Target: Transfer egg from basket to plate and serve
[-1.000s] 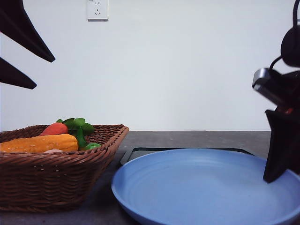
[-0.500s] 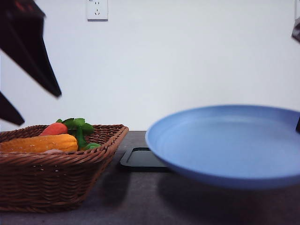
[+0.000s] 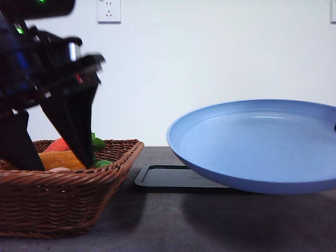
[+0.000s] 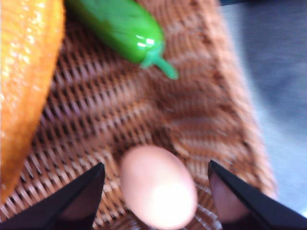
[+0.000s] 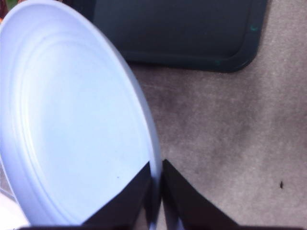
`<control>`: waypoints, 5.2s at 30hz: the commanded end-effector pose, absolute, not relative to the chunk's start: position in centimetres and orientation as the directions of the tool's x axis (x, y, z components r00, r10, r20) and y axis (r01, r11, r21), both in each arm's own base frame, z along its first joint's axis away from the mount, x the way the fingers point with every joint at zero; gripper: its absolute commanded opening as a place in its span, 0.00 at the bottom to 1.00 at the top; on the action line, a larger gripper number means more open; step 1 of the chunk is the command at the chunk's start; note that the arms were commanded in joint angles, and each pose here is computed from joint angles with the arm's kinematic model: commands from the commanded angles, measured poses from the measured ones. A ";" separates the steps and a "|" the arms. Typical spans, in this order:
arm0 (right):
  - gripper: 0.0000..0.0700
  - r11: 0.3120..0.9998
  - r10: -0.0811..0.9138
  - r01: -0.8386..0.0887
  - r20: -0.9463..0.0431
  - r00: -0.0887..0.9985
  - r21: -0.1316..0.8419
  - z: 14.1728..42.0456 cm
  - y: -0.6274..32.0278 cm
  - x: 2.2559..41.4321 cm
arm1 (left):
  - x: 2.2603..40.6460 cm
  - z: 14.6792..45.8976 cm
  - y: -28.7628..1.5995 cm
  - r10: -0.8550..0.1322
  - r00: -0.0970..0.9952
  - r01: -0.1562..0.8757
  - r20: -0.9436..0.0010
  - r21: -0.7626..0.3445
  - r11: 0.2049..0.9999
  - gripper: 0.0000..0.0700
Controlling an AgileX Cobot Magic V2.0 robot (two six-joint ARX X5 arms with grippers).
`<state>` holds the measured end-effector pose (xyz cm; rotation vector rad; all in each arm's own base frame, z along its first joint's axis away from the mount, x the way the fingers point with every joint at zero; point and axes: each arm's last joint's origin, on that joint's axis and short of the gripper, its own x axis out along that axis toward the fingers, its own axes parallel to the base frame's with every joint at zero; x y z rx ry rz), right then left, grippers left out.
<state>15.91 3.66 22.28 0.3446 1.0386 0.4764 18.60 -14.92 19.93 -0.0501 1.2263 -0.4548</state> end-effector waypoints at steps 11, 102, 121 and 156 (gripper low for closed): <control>0.00 0.865 0.499 -0.197 -0.747 0.439 0.461 22.3 3.6 16.1 | 19.1 18.4 -16.2 -0.329 0.208 0.310 -0.921 -0.257 0.915 0.53; 0.00 0.768 0.622 -0.040 -0.728 0.289 0.640 18.1 3.2 34.1 | 8.1 41.9 -11.7 -0.678 0.650 0.736 -0.342 0.060 0.675 0.48; 0.31 0.815 0.556 0.014 -0.788 0.264 0.580 15.6 3.1 36.9 | 7.0 42.4 -9.8 -0.674 0.673 0.715 -0.306 0.033 0.699 0.48; 0.00 0.928 0.359 -0.302 -0.747 0.560 0.220 34.1 5.9 25.3 | 16.5 38.2 -10.8 -0.101 0.855 0.282 -0.508 0.293 0.913 0.00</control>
